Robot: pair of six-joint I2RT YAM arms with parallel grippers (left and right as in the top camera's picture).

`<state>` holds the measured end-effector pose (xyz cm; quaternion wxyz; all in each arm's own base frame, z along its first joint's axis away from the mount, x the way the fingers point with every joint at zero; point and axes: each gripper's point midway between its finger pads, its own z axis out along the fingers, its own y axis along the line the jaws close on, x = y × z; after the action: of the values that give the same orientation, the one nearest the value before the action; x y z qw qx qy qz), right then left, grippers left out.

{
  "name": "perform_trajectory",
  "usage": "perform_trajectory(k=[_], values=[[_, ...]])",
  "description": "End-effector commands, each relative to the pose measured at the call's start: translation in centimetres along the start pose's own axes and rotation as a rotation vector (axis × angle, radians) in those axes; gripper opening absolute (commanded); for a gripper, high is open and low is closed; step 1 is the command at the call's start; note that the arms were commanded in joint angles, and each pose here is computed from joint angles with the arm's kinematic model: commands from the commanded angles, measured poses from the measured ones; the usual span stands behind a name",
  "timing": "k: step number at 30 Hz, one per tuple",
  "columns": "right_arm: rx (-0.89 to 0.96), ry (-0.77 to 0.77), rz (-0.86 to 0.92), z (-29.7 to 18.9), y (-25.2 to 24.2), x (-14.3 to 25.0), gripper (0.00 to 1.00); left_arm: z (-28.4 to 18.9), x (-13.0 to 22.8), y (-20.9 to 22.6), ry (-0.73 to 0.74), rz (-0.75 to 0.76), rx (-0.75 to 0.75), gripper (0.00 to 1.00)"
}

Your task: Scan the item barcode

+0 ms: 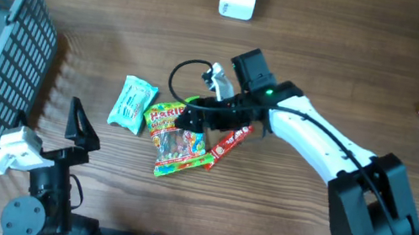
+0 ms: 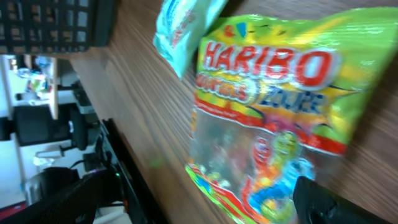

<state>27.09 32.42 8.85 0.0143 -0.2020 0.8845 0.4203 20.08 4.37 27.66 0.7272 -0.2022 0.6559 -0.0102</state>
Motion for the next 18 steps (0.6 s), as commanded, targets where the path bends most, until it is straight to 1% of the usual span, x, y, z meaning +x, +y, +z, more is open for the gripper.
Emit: perform_trajectory(k=[1, 3, 7, 11, 18], values=[[-0.049, 0.055, 0.036, 2.0, 1.1, 1.3, 1.0, 0.0, 0.5, -0.2, 0.012, -0.007, 0.018, 1.0], [-0.043, 0.063, 0.012, 2.7, 1.6, 1.6, 1.0, 0.0, 0.8, -0.2, 0.021, -0.003, 0.015, 1.0], [0.061, 0.063, -0.014, 3.9, 0.9, 2.2, 1.0, -0.1, 2.0, 0.2, 0.072, 0.02, 0.0, 1.0], [0.121, 0.055, -0.012, 4.4, 0.4, 2.4, 1.0, -0.1, 2.5, 0.4, 0.091, 0.028, -0.006, 1.0], [0.143, 0.107, 0.033, 6.2, -1.7, 3.4, 1.0, -0.2, 3.2, 0.6, 0.119, 0.041, -0.014, 1.0]])
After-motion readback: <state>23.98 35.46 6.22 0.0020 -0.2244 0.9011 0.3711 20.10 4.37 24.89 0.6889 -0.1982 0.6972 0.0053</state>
